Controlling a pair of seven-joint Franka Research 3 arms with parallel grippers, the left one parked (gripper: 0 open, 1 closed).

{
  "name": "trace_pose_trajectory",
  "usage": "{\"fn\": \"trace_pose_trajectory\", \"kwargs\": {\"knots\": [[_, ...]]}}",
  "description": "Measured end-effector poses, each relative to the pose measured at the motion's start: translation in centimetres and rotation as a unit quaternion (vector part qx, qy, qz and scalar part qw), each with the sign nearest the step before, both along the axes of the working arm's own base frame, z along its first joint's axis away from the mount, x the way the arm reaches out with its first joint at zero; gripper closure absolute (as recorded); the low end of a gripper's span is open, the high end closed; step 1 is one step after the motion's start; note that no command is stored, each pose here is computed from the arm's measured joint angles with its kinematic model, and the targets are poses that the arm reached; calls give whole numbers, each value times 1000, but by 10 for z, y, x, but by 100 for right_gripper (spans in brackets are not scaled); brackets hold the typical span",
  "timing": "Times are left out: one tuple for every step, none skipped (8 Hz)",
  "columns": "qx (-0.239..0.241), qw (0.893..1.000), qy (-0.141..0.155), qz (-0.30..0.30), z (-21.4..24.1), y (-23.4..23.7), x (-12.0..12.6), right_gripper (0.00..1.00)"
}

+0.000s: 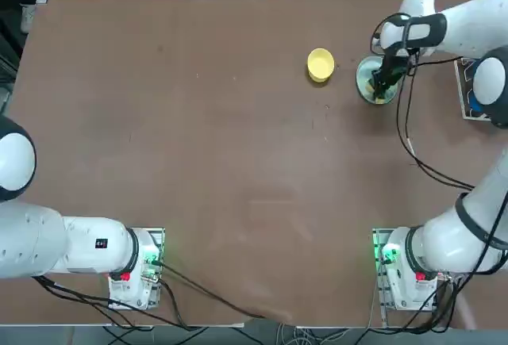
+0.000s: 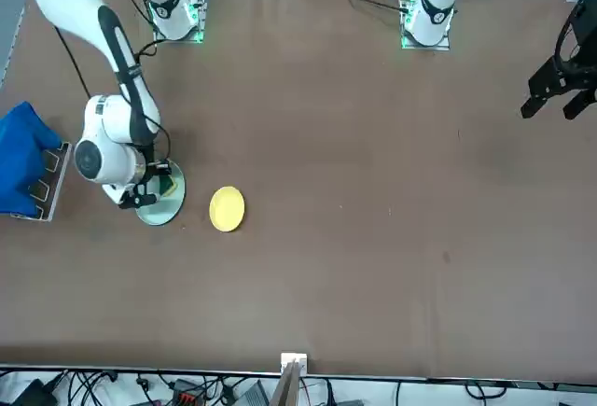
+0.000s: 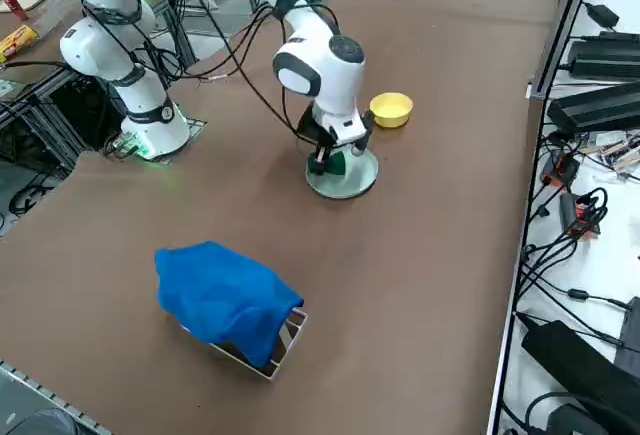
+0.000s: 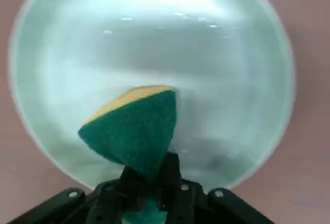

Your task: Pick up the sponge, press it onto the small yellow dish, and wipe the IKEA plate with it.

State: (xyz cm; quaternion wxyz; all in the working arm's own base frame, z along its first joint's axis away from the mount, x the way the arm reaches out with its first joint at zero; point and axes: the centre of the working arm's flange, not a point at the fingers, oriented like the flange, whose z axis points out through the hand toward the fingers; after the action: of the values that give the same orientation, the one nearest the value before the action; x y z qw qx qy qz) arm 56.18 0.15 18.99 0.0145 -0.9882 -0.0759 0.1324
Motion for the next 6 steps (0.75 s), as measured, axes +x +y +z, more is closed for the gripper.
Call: {"fn": "trace_pose_trajectory", "kwargs": {"knots": [[-7, 1000, -6, 6, 1, -13, 3, 87], [-11, 1000, -11, 9, 4, -18, 7, 87], [-15, 1000, -15, 13, 5, -20, 11, 87], [-16, 1000, -17, 14, 4, -20, 17, 87], [-16, 1000, -19, 15, 1, -20, 22, 87], [-16, 1000, -22, 15, 1, -19, 28, 87]]}}
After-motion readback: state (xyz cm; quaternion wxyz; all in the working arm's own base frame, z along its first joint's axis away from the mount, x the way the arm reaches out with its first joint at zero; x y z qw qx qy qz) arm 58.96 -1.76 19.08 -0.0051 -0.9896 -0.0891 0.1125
